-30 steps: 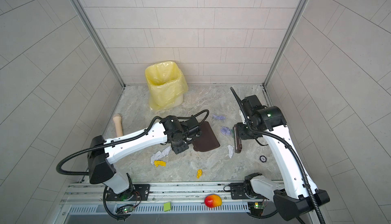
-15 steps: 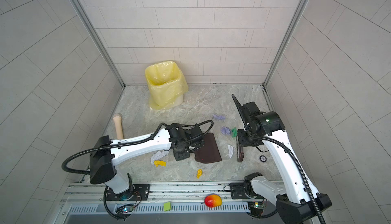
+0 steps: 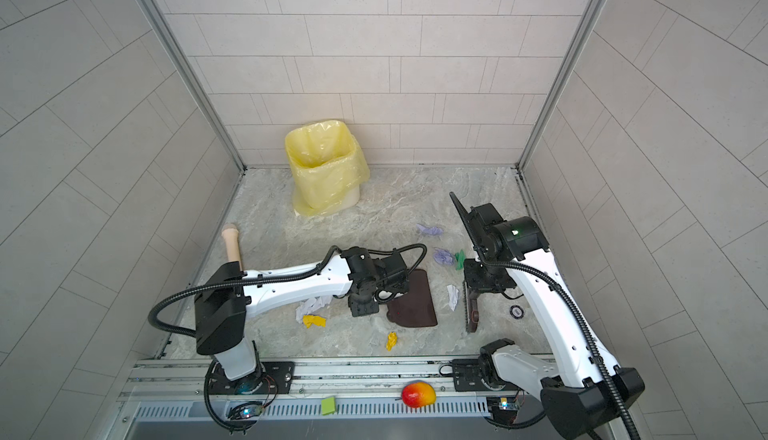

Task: Sweep away the paper scraps from the table
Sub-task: 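Sweep the white scrap into the dustpan with the right gripper's brush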

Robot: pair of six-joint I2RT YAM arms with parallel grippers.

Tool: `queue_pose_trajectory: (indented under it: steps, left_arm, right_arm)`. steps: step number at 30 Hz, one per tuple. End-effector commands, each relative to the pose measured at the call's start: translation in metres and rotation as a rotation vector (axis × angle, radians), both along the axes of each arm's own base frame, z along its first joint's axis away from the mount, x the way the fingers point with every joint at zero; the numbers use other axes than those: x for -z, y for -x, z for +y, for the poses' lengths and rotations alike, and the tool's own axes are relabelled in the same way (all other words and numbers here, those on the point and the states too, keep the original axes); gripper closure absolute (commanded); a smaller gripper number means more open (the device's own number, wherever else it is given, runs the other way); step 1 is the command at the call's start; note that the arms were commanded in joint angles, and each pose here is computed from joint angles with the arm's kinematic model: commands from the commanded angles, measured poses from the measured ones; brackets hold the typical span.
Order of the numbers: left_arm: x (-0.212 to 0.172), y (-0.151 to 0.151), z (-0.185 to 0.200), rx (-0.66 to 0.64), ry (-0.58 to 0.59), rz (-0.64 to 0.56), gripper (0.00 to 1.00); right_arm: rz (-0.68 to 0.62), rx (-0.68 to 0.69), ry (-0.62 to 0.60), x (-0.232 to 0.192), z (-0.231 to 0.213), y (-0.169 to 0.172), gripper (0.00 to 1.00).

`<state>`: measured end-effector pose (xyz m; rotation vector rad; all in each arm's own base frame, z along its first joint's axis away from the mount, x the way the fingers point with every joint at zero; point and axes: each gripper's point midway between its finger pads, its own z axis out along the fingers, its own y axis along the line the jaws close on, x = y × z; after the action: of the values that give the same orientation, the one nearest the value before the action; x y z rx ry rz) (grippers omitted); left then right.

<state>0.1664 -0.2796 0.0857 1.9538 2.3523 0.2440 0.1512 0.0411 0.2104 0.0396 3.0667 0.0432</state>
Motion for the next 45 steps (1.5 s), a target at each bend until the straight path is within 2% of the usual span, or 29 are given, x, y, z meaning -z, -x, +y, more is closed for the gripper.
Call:
queue_pose_trajectory:
  steps: [1,18,36,45]
  left_arm:
    - [-0.007,-0.006,-0.012,0.039,0.017,-0.017,1.0]
    - [0.007,-0.005,-0.023,0.066,0.007,0.038,1.0]
    - [0.024,-0.017,-0.029,0.05,0.027,0.077,1.0]
    - [0.027,-0.016,-0.028,0.05,0.024,0.086,1.0]
  right_arm:
    - [0.005,-0.024,0.021,-0.005,-0.002,-0.001,1.0]
    - [0.019,-0.045,0.006,-0.004,0.003,-0.008,1.0]
    - [0.041,-0.07,0.012,-0.004,0.005,-0.013,1.0]
    - [0.035,-0.082,-0.029,-0.006,0.015,-0.016,1.0]
